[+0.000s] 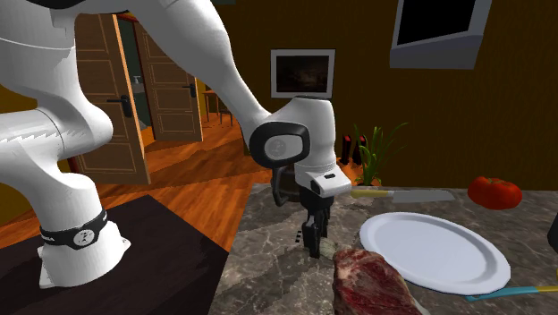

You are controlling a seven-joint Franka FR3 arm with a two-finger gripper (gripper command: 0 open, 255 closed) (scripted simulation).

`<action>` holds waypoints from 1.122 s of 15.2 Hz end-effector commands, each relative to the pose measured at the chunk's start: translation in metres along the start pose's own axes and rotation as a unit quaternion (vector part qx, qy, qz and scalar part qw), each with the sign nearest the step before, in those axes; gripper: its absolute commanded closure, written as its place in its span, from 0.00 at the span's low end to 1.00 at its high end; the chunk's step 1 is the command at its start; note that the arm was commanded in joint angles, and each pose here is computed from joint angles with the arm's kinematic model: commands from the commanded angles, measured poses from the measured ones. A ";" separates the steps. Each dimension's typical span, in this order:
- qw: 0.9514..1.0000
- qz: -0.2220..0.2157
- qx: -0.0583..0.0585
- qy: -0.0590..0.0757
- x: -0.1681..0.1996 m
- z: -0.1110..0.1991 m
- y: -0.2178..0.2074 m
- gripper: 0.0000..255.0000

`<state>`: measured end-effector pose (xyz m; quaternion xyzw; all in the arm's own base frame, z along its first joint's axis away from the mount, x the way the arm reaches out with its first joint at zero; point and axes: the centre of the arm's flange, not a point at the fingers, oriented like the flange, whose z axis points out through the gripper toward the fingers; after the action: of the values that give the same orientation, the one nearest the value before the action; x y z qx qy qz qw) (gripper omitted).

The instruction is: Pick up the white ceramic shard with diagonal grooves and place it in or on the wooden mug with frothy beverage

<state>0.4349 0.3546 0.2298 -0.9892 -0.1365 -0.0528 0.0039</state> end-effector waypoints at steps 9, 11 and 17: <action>1.000 0.000 0.000 0.000 0.000 -0.005 0.000 1.00; 1.000 0.000 0.000 0.000 0.002 -0.016 0.000 1.00; 1.000 0.000 0.000 0.000 0.005 -0.047 0.000 1.00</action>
<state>0.4354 0.3549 0.2721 -0.9892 -0.1364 -0.0528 0.0039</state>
